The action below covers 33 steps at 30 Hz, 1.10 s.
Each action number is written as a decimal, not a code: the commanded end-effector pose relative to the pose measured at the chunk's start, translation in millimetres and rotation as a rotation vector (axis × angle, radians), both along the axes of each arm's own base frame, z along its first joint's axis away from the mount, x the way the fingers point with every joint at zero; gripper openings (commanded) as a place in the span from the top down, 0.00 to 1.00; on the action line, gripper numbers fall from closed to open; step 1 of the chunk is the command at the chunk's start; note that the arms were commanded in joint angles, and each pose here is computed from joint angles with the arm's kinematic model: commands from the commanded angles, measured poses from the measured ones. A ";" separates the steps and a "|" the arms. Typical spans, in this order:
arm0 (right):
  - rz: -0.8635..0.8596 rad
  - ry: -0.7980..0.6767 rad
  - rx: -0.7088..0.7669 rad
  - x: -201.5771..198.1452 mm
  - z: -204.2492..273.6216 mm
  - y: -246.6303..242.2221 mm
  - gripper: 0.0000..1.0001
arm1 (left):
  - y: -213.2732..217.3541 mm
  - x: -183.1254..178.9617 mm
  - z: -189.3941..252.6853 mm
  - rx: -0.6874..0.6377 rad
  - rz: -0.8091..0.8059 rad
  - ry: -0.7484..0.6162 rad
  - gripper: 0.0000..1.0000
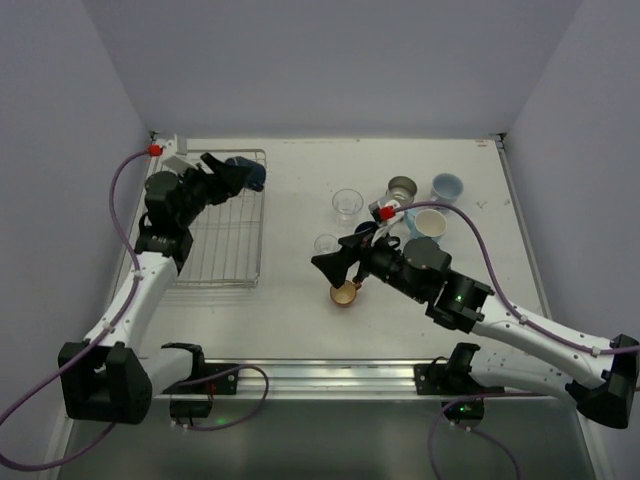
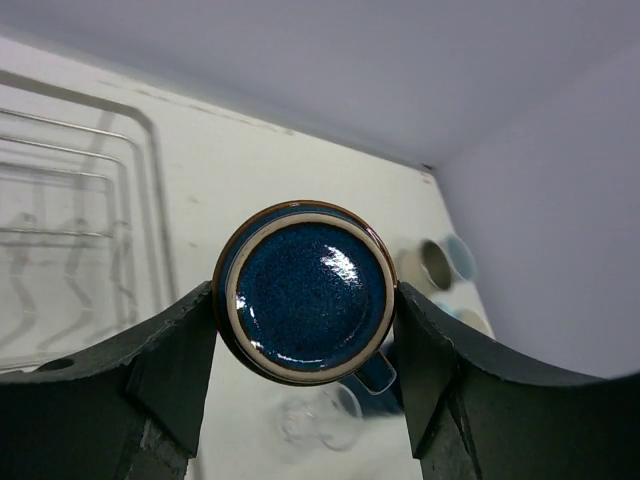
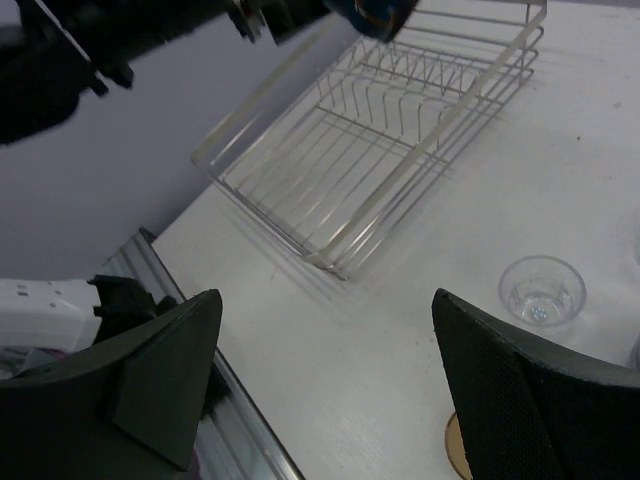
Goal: Unload the cups from the dish rack
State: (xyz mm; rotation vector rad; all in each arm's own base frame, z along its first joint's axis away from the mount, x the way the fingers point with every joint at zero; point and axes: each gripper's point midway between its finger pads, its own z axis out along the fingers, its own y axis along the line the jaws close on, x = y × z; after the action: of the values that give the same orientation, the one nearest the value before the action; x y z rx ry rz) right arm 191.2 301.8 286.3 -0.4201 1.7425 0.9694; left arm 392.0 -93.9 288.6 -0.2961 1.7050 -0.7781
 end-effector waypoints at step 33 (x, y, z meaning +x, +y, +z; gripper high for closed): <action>0.206 0.161 0.621 -4.7 83.3 -9.5 0.38 | -174.8 -195.8 60.7 -0.506 -0.785 -0.334 1.00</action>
State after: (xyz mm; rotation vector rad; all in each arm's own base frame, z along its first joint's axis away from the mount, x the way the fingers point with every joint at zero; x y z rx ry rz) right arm 195.5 295.2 331.2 -0.0899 1.5963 1.5756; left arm 207.6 -269.9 321.4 0.1465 1.4063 -1.7027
